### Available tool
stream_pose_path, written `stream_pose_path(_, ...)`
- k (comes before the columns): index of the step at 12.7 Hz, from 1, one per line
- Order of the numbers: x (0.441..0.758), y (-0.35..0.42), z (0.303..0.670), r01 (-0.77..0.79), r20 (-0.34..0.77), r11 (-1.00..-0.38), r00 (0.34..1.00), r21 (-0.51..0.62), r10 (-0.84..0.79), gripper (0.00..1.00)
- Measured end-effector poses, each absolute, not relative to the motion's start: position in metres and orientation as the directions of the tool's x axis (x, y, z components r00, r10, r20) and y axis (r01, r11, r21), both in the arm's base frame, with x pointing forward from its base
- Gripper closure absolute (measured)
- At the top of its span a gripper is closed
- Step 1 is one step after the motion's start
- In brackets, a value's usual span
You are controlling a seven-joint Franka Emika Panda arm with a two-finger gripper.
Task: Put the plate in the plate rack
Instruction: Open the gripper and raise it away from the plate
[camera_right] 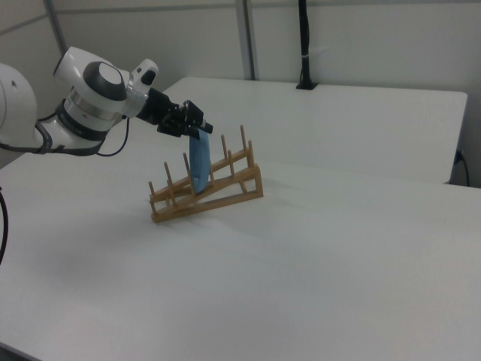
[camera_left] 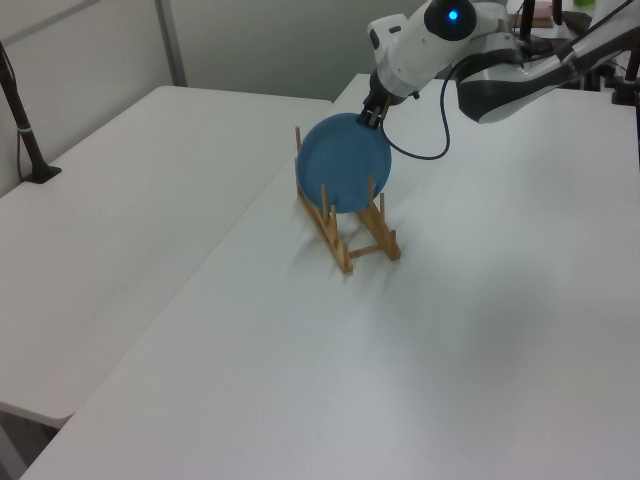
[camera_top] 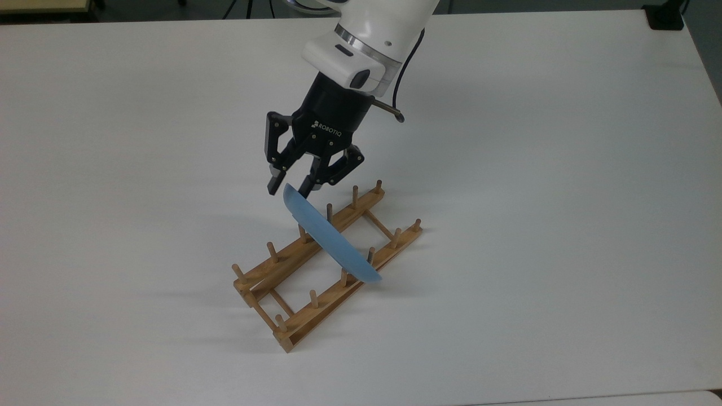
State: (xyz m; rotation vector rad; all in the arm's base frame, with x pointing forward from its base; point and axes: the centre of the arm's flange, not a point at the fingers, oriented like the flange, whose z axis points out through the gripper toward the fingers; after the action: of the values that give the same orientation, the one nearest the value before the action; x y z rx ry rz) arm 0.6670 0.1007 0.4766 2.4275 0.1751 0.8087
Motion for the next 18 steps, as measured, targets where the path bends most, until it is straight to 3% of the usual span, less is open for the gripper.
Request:
stream_pose_path(4, 0.663, 0.115, 0.511, -0.155, 0.619, -0.866, 0.759, 0.475, 0.203, 0.01)
stream_pose_path(9, 0.654, 0.137, 0.540, -0.265, 0.618, -0.944, 0.781, 0.195, -0.091, 0.00)
stream_pose_path(11, 0.644, 0.125, 0.553, -0.260, 0.497, -0.959, 0.850, 0.111, -0.173, 0.00)
stream_pose_path(13, 0.624, 0.092, 0.567, -0.175, 0.321, -0.979, 0.937, 0.102, -0.134, 0.00)
stream_pose_path(18, 0.577, -0.001, 0.594, -0.023, 0.061, -1.000, 0.998, 0.009, -0.023, 0.00)
